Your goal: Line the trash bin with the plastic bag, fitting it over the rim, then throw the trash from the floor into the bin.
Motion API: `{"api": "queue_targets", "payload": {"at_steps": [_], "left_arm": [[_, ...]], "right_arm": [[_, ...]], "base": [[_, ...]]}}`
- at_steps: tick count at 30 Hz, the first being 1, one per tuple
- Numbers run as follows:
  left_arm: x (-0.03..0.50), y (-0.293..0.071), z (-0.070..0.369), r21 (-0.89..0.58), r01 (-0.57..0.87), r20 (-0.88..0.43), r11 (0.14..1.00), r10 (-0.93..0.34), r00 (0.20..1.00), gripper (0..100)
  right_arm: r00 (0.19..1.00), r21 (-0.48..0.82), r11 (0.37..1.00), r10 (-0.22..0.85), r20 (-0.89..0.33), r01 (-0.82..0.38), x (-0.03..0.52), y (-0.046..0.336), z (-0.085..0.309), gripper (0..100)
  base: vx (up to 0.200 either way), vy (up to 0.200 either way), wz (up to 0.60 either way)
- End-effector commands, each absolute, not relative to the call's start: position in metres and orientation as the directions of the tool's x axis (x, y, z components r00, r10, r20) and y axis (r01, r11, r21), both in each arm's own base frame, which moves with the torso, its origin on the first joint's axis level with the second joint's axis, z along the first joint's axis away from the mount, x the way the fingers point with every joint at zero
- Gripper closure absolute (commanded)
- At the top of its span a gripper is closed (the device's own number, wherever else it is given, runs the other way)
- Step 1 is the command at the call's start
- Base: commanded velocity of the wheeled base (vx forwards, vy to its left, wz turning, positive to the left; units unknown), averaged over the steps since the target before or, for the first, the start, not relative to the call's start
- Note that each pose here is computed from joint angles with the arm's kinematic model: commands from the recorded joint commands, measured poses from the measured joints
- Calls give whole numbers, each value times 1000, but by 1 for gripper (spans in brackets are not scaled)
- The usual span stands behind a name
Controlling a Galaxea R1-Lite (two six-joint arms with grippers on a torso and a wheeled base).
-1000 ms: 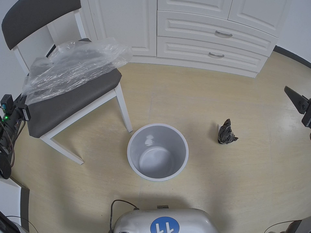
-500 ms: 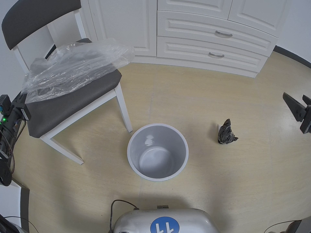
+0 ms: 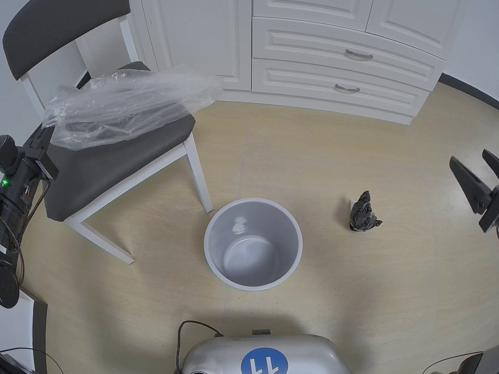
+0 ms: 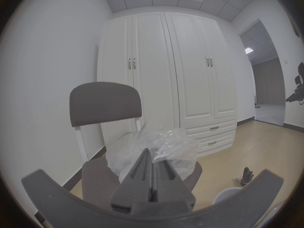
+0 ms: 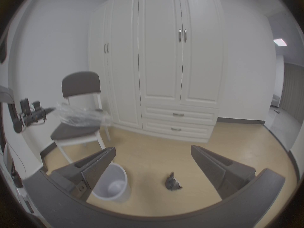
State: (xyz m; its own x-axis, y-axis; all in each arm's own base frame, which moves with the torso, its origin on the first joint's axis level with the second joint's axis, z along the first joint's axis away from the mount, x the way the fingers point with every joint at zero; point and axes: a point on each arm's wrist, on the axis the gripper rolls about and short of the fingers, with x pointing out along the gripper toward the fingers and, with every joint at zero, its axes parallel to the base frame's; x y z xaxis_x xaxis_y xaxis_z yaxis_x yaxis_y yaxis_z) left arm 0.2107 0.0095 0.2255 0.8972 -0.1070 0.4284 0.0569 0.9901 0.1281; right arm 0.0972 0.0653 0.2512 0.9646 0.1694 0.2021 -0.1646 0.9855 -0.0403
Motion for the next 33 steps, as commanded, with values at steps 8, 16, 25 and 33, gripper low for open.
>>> {"api": "queue_targets", "payload": {"at_steps": [8, 16, 25, 33], "left_arm": [[183, -13, 250, 134, 154, 534, 979, -202, 821, 100], [176, -26, 256, 120, 228, 559, 966, -256, 789, 100], [169, -45, 260, 73, 308, 580, 949, -291, 760, 100], [162, -60, 265, 32, 351, 602, 936, -298, 741, 100]], "right_arm": [[936, -26, 953, 303, 180, -303, 121, 116, 221, 0], [922, 39, 926, 369, 117, -376, 131, 147, 200, 0], [912, 66, 910, 406, 60, -410, 135, 166, 182, 0], [908, 74, 906, 419, -3, -418, 140, 178, 166, 0]], "base": [[0, 0, 0], [0, 0, 0], [0, 0, 0], [0, 0, 0]]}}
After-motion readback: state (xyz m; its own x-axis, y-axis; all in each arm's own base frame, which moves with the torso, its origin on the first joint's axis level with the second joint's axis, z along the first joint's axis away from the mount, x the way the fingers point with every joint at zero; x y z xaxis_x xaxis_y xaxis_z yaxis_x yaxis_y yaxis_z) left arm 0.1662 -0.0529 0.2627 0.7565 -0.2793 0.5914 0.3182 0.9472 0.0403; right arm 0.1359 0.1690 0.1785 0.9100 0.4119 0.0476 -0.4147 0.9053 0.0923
